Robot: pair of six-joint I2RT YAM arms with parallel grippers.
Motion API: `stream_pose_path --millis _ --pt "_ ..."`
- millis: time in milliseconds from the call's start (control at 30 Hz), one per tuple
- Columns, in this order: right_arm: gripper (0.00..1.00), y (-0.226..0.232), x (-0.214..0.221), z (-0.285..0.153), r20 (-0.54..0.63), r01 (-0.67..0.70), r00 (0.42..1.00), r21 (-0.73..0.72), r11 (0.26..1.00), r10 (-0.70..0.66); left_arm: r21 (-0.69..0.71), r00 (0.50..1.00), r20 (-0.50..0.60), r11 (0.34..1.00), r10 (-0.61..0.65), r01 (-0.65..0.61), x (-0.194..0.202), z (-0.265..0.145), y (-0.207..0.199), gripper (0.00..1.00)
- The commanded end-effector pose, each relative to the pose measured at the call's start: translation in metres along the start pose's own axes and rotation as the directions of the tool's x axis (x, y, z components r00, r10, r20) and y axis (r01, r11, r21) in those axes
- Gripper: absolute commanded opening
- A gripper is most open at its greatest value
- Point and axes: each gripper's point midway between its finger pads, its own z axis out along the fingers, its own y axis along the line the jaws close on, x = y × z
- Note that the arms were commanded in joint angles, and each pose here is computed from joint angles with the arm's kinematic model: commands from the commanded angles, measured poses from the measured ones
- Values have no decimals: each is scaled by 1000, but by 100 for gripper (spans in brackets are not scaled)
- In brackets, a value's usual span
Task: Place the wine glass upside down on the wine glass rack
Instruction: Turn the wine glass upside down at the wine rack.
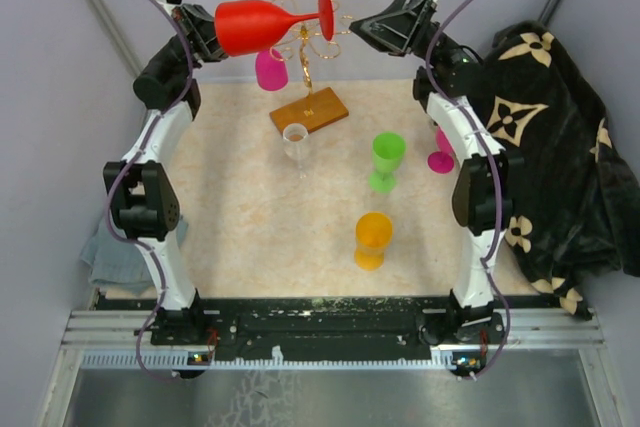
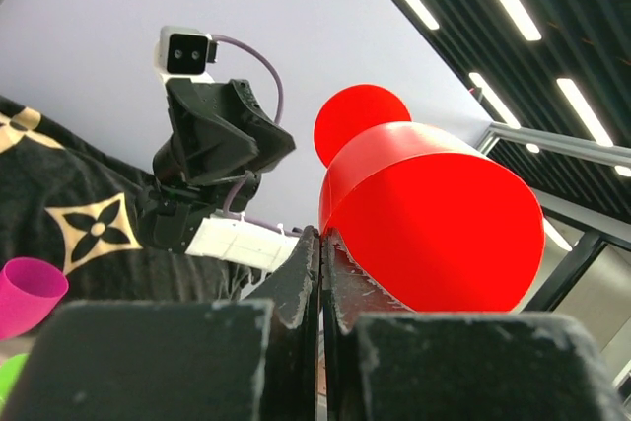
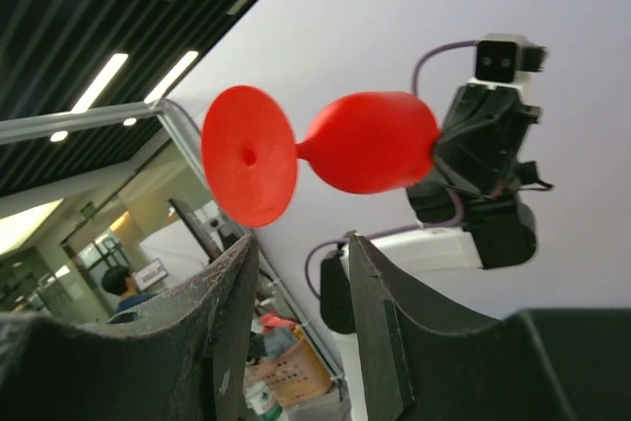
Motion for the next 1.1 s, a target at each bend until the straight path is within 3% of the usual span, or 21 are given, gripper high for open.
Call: stream_pose_path --millis 0,633,1067 --pt "43 56 19 24 -51 55 997 -184 981 -66 173 1000 -7 985 4 -3 7 3 -37 0" --pt "43 60 25 52 -58 -3 998 -226 974 -11 228 999 -50 973 -11 22 27 8 -43 0" --pt "36 65 26 64 -72 -8 997 -246 969 -10 235 998 -54 972 -12 25 32 11 -42 0"
